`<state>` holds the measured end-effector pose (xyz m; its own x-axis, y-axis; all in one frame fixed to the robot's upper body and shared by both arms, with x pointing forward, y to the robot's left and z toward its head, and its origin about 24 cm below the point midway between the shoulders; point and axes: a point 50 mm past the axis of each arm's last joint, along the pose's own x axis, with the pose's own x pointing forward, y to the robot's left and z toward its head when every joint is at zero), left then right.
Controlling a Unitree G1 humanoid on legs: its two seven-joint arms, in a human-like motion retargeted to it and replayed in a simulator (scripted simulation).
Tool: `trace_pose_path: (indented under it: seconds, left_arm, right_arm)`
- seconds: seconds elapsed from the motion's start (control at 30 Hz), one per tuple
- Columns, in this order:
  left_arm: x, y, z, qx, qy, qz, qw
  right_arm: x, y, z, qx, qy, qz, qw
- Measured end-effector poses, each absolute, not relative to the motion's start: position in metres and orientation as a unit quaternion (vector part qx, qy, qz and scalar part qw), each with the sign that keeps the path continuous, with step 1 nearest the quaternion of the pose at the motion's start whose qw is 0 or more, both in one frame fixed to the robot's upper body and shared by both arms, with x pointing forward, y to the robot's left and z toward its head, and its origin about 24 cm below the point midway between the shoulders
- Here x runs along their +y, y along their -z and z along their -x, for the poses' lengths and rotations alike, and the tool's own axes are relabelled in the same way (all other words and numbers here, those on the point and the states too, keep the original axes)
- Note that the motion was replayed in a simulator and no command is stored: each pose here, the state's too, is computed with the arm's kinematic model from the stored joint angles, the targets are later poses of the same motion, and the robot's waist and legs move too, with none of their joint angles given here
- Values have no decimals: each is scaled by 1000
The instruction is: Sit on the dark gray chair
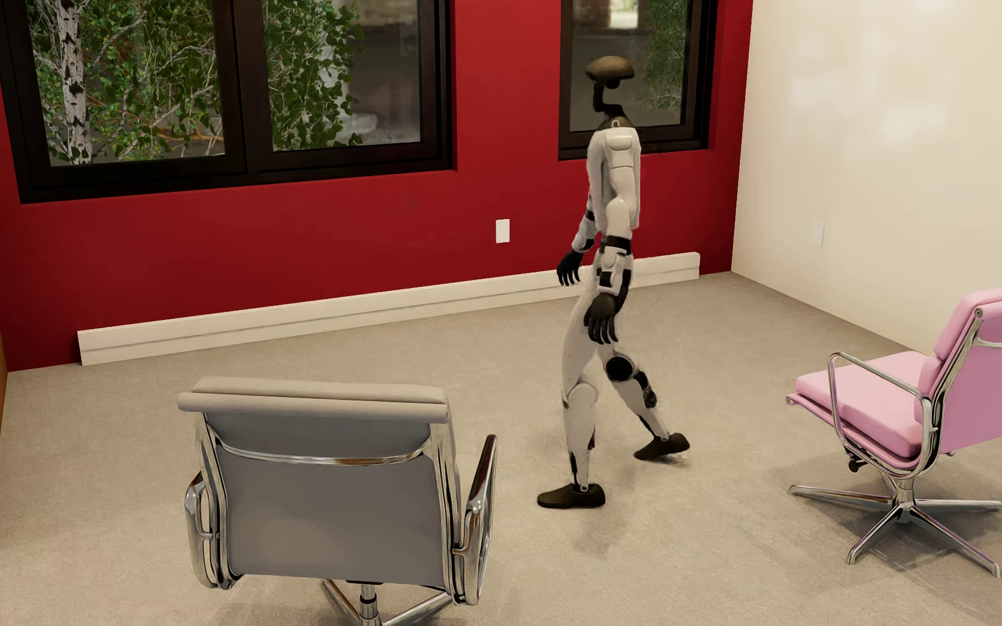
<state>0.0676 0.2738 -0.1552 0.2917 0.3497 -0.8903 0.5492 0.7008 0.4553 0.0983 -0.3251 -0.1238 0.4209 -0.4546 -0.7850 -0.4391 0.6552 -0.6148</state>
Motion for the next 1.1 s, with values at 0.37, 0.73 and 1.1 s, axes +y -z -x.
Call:
trace_pose_path:
  seconds: [0.37,0.73,1.1]
  left_arm:
    - [284,141,-113,537,87,-439,715]
    - [284,144,-99,554,111,-432,703]
    - [298,143,-77,572,43,-431,696]
  right_arm:
    - [-306,131,-108,538,-19,389,748]
    - [-320,129,-90,563,-13,390,728]
    - [-290,131,-119,496,-35,417,761]
